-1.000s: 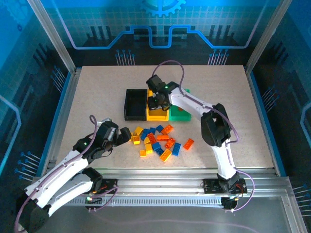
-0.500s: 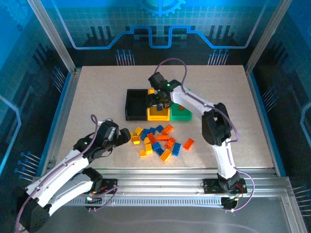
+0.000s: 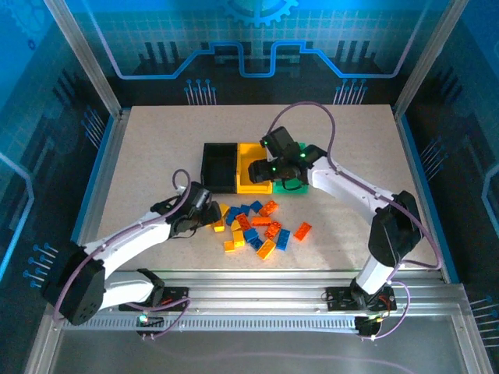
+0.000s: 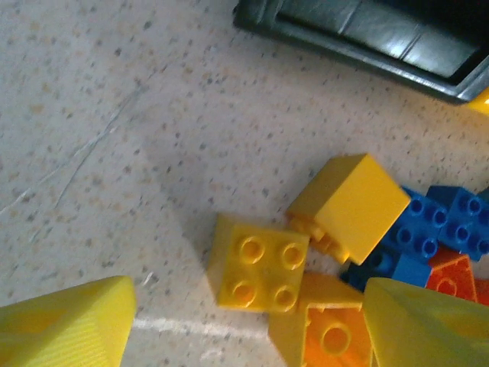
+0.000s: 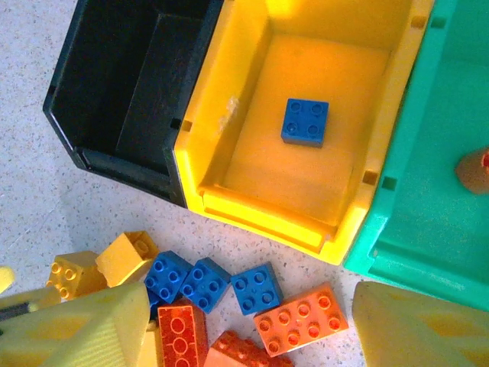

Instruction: Sort the legos into containers by color

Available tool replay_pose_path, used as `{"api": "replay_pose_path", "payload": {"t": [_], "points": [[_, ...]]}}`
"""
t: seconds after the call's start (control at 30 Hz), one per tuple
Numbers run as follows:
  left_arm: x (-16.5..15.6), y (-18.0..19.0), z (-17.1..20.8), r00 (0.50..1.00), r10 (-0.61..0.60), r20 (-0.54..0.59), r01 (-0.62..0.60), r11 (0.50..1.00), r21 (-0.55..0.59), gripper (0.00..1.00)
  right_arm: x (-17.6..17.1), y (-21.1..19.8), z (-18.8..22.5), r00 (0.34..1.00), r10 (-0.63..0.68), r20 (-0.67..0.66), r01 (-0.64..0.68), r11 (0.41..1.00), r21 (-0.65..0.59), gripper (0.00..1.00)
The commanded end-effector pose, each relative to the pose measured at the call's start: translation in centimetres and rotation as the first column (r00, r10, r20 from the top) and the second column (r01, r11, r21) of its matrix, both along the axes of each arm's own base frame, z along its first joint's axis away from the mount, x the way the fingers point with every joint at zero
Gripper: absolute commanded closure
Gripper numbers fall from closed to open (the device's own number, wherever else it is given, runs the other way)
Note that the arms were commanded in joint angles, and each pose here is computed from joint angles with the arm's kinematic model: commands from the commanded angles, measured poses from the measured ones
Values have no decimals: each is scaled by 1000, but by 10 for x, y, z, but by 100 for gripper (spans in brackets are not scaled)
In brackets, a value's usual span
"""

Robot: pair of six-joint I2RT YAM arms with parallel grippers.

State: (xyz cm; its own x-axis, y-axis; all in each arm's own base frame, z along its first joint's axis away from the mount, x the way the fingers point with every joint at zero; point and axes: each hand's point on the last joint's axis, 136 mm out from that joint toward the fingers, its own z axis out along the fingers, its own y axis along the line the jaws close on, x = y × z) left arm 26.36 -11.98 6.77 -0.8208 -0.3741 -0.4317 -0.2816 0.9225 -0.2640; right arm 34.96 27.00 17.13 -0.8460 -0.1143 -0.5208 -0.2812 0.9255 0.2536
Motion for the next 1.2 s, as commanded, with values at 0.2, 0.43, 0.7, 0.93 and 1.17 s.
{"api": "replay_pose_path", "payload": {"t": [0.2,0.43,0.7,0.93,1.17], "points": [[16,5,-21,1000,25,-11,-24,998,54,30,-3,-11,21,999,-27,42,24,997,68,28],[11,15,-34,998,50,-36,-47,995,84,46,-4,-20,20,998,-44,42,41,996,78,28],[10,18,-38,997,55,-46,-50,993,104,60,-3,-26,17,997,-61,36,58,995,78,28],[15,16,-1,998,54,10,-55,996,75,80,-4,-34,22,996,-80,43,76,993,91,28],[71,-3,93,977,26,213,-37,998,50,81,-10,-47,20,993,-108,43,104,990,96,28]]}}
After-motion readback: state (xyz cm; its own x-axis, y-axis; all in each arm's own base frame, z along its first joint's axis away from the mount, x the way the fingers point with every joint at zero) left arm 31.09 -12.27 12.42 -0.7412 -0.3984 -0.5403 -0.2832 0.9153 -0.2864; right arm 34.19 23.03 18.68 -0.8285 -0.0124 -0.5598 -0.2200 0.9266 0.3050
